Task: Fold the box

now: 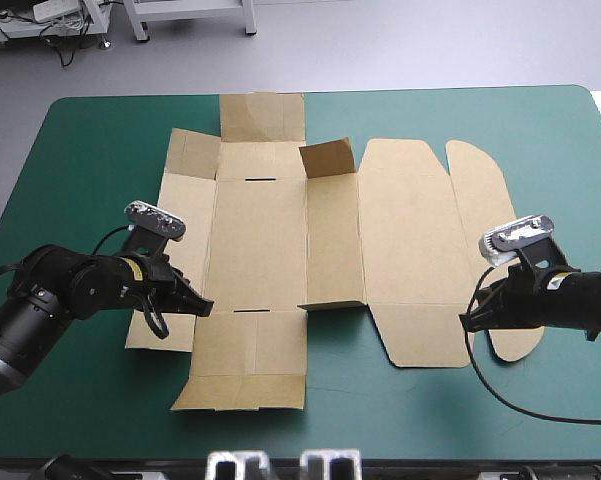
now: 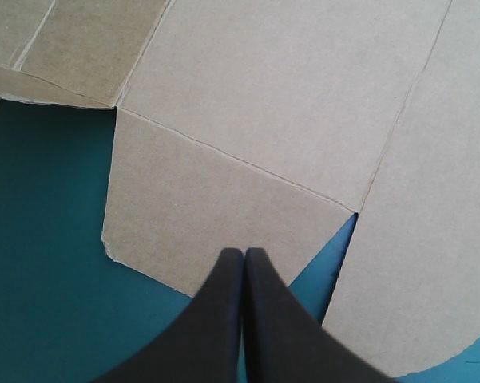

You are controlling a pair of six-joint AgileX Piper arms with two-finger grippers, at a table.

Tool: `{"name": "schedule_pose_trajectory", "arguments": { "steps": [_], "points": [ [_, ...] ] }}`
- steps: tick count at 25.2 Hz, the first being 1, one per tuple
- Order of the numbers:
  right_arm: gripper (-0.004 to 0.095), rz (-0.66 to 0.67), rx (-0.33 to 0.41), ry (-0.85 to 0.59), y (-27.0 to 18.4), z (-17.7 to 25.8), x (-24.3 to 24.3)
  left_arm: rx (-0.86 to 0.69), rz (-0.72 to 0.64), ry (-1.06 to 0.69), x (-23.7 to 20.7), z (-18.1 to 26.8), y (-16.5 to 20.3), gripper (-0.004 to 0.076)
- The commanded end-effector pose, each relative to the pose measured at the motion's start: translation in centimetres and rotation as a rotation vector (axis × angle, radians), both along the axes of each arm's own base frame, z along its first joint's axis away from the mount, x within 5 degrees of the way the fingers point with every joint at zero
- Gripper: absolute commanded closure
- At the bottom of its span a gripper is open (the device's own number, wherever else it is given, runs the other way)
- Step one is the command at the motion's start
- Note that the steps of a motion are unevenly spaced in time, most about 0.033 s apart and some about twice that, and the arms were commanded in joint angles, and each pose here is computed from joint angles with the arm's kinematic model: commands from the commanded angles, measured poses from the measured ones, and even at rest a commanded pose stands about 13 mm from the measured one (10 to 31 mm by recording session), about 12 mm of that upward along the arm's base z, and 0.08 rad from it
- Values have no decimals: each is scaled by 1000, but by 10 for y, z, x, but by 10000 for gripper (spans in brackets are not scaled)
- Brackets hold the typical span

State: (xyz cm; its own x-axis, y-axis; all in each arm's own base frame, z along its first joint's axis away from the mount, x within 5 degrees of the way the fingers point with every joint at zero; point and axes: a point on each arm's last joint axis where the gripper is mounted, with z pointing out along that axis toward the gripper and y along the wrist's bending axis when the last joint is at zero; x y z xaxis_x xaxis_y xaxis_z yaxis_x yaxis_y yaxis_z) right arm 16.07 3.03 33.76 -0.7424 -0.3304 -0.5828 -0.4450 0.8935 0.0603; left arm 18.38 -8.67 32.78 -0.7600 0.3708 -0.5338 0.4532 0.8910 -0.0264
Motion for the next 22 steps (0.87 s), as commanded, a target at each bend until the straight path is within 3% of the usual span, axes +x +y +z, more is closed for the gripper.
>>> {"name": "schedule_pose_trajectory", "arguments": {
  "steps": [1,22],
  "points": [
    [923,-1,22,-63,2,10,0,-50,5,-78,-1,16,-1,734],
    [923,-7,21,-82,1,11,2,-61,8,-81,17,15,-9,729]
  ]
}}
